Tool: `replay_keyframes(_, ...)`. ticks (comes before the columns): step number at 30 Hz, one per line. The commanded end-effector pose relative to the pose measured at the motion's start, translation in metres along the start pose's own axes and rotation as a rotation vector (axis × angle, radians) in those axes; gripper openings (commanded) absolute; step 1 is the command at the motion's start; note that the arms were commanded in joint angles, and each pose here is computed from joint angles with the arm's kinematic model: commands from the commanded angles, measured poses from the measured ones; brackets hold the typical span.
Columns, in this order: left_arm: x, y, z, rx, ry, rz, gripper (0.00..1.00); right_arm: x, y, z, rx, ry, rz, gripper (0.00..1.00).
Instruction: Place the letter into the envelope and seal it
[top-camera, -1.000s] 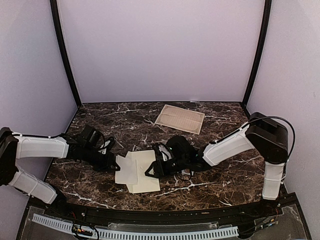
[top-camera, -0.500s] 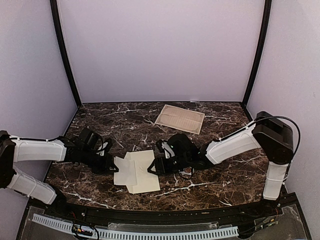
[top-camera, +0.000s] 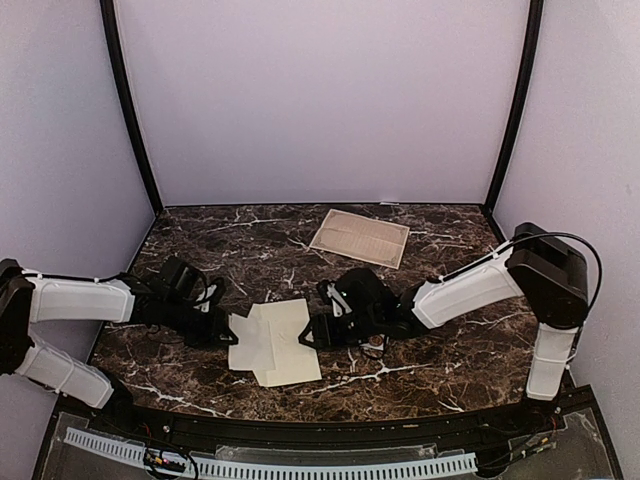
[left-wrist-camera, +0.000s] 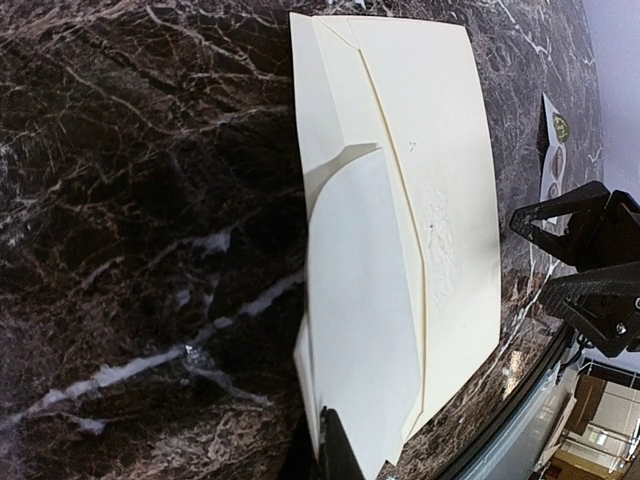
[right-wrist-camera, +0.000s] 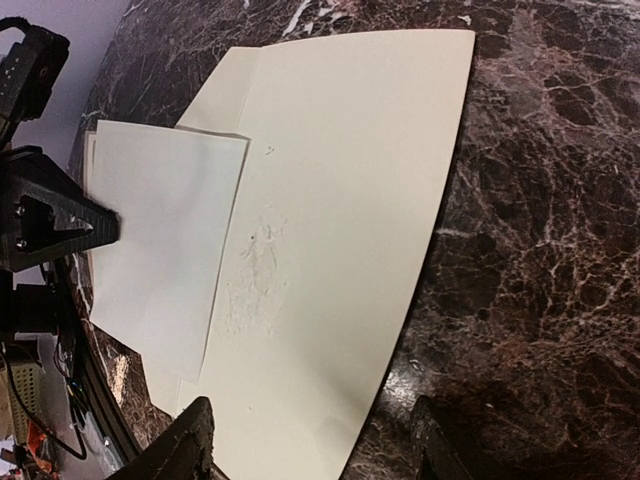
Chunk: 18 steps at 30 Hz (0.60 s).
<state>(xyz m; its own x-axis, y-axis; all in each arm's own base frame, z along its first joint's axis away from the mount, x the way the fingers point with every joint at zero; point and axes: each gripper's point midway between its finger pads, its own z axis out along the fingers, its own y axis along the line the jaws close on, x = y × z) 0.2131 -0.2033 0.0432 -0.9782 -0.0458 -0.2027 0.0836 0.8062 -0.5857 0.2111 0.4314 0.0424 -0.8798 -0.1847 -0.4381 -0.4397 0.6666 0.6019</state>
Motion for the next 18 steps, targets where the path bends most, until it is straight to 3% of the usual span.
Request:
replay_keyframes(1, 0.004, 0.004, 0.003, 0.003, 0.013, -0.009, 0.00, 0.005, 0.004, 0.008, -0.012, 0.019, 0.006, 0.63)
replay_keyframes(18, 0.007, 0.005, 0.012, 0.023, 0.037, -0.020, 0.00, 0.012, 0.006, 0.018, -0.029, 0.059, 0.012, 0.63)
